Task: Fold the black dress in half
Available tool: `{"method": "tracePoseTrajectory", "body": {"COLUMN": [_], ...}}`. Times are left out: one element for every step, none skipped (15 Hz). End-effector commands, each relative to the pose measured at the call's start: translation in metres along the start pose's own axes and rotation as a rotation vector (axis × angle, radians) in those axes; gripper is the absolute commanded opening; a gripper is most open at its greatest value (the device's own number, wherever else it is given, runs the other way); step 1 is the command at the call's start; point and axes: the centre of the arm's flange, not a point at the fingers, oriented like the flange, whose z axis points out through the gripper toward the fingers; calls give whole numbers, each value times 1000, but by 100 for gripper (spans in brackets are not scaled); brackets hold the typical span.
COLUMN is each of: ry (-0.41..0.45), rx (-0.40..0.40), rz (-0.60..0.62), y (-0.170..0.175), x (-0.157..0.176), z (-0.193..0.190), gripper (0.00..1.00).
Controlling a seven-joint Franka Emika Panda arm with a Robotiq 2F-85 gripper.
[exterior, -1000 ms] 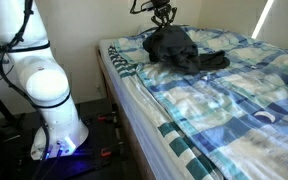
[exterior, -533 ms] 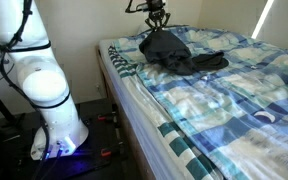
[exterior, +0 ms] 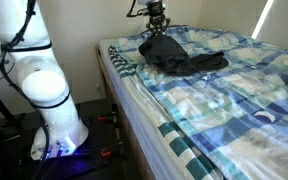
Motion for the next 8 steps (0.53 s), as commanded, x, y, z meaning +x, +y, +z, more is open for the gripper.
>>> {"method": "tracePoseTrajectory", "body": {"ry": [6,12,15,19,32,36,53,69], "rx": [-14,-30,-45,-63,-87,-106,-121,-139], "rz": [-12,-15,-22,-25,-22,-24,-17,-13], "y": [9,19,27,37,47,55,64,70], "x": [-2,-1,1,3,6,8,12,16], "z": [5,9,12,15,18,20,19,18], "gripper": [3,3,3,3,3,3,3,3]}}
